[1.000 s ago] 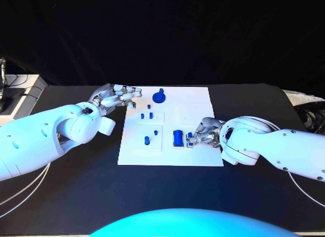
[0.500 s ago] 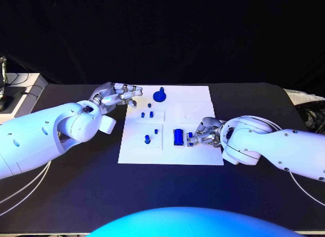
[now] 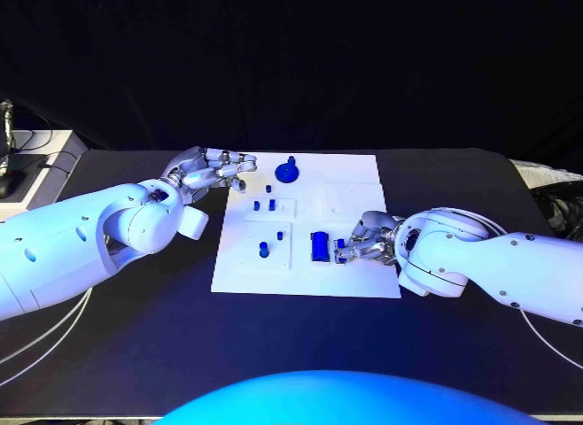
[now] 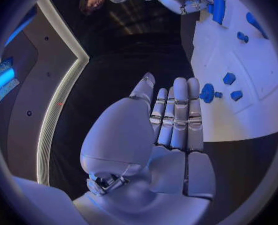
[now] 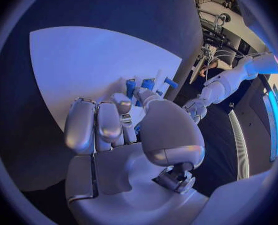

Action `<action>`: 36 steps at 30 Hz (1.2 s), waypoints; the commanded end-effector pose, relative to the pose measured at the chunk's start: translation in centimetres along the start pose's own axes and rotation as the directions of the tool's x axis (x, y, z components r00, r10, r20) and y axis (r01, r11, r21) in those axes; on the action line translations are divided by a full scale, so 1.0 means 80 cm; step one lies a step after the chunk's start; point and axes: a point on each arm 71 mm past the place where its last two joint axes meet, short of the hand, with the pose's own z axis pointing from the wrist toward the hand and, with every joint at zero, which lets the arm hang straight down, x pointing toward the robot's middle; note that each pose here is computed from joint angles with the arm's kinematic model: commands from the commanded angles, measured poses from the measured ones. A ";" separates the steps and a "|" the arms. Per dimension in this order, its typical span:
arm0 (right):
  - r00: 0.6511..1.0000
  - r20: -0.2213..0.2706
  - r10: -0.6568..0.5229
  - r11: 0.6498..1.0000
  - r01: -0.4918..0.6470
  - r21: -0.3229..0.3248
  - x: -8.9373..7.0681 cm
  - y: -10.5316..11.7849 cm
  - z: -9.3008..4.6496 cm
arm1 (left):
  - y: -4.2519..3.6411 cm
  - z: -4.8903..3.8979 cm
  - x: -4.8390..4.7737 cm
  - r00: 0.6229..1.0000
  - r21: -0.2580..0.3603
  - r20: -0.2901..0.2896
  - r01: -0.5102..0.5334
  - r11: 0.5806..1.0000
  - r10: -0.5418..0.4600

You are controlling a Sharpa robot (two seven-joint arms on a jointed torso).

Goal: Assemble the parts on the task board

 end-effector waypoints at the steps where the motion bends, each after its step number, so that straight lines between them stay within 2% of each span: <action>1: 0.999 -0.026 -0.025 1.000 0.025 -0.012 0.007 0.002 0.000 | -0.0011 0.000 0.003 1.000 0.007 -0.019 0.003 1.000 -0.003; 13: 1.000 0.013 -0.007 1.000 0.007 -0.017 0.002 0.000 0.002 | -0.0010 0.000 0.003 1.000 0.006 -0.018 0.003 1.000 -0.003; 36: 0.998 0.056 0.022 1.000 -0.021 -0.018 -0.004 -0.003 0.001 | -0.0010 0.000 0.002 1.000 0.004 -0.018 0.002 1.000 -0.002</action>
